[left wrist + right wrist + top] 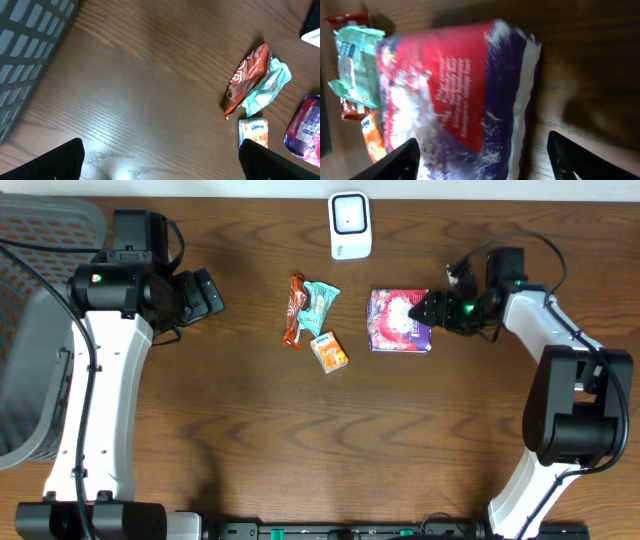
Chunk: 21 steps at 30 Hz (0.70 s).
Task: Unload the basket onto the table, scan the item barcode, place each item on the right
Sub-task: 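Carry the purple pack with the right gripper up to the scanner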
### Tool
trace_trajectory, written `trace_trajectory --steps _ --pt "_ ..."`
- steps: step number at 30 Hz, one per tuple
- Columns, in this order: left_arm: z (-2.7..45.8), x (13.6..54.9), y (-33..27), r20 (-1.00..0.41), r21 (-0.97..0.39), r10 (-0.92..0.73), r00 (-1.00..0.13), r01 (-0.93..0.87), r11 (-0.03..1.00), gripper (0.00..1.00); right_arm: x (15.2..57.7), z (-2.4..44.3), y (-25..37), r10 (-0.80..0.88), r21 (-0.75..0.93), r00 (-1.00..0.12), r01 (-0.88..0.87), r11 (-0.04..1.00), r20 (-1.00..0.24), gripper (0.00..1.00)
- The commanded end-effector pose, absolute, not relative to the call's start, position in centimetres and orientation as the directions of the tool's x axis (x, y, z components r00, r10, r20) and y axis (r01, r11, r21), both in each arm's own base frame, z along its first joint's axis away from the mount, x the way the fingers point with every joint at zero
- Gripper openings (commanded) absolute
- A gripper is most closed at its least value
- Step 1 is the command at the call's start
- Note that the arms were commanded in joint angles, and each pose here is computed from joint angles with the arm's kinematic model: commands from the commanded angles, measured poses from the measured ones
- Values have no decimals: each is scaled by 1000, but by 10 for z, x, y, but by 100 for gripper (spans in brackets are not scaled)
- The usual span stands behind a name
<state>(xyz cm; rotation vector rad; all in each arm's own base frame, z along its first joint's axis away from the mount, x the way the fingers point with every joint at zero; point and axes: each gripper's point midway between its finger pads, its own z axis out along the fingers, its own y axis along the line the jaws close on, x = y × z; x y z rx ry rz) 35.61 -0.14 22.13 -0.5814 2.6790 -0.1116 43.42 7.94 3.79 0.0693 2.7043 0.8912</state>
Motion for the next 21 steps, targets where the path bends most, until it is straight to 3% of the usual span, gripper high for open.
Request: trace_trajectory --steps 1,3,6,9,11,21 --pt "228 356 1 -379 -159 -419 -825 -388 908 98 424 28 90 149 626 -960 -35 779 -239 75" --pt "228 356 1 -379 -159 -419 -825 -388 908 98 421 22 91 146 626 -959 -40 779 -243 71" --pt "228 356 1 -379 -159 -419 -825 -388 908 98 416 18 97 139 636 -961 -46 770 -239 40" --pt "228 356 1 -379 -159 -419 -825 -388 908 98 416 23 107 124 661 -962 -72 747 -245 24" --pt "228 356 1 -379 -159 -419 -825 -388 908 98 418 32 120 136 709 -961 -79 700 -242 1" --pt "228 356 1 -379 -159 -419 -825 -388 908 98 470 128 160 223 817 -917 -160 555 -330 1"
